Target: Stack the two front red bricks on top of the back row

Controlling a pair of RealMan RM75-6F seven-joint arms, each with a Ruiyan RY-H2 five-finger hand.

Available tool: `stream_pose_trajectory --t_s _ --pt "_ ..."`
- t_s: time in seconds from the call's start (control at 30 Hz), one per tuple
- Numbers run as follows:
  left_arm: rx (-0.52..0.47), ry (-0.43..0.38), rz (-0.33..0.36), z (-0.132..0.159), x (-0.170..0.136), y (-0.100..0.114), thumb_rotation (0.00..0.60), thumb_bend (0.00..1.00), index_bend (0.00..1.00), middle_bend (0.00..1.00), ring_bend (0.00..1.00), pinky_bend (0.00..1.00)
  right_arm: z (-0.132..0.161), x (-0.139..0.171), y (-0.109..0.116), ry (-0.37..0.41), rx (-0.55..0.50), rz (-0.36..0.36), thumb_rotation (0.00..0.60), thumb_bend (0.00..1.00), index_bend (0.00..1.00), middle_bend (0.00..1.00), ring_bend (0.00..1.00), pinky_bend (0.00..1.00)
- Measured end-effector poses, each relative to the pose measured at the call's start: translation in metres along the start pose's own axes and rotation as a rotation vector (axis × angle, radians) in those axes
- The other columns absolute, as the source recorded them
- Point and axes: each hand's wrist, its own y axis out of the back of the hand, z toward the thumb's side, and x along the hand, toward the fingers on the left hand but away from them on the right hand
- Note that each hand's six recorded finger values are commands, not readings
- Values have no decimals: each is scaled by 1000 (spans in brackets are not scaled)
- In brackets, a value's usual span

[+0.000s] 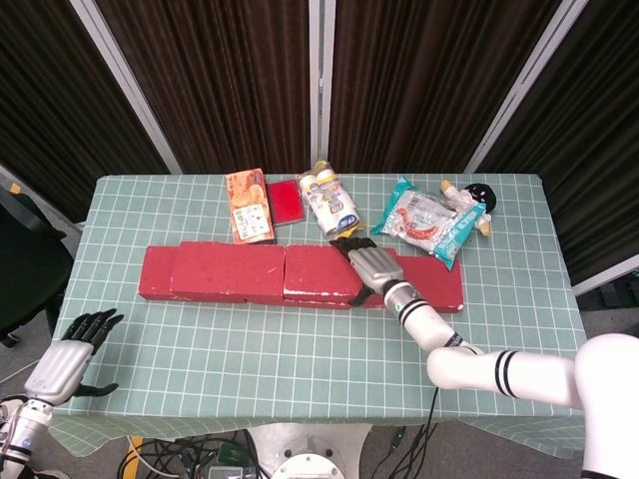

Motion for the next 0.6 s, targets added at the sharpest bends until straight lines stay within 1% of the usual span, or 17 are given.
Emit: stream_pose_trajectory --t_s 0.17,0.33,0.47,0.6 --pt "-3 -13 16 6 6 3 600 43 26 0 0 0 -1 4 4 8 -14 -14 600 0 0 0 0 0" --pt "9 -54 49 24 26 11 600 43 26 0 0 0 -3 11 10 11 -28 -36 600 0 0 0 0 0" --pt "16 -111 109 52 51 18 600 42 25 0 0 0 -12 20 19 3 -40 -59 600 0 0 0 0 0" --pt "15 -163 142 85 78 17 600 40 26 0 0 0 -29 32 30 -18 -58 -88 600 0 0 0 0 0"
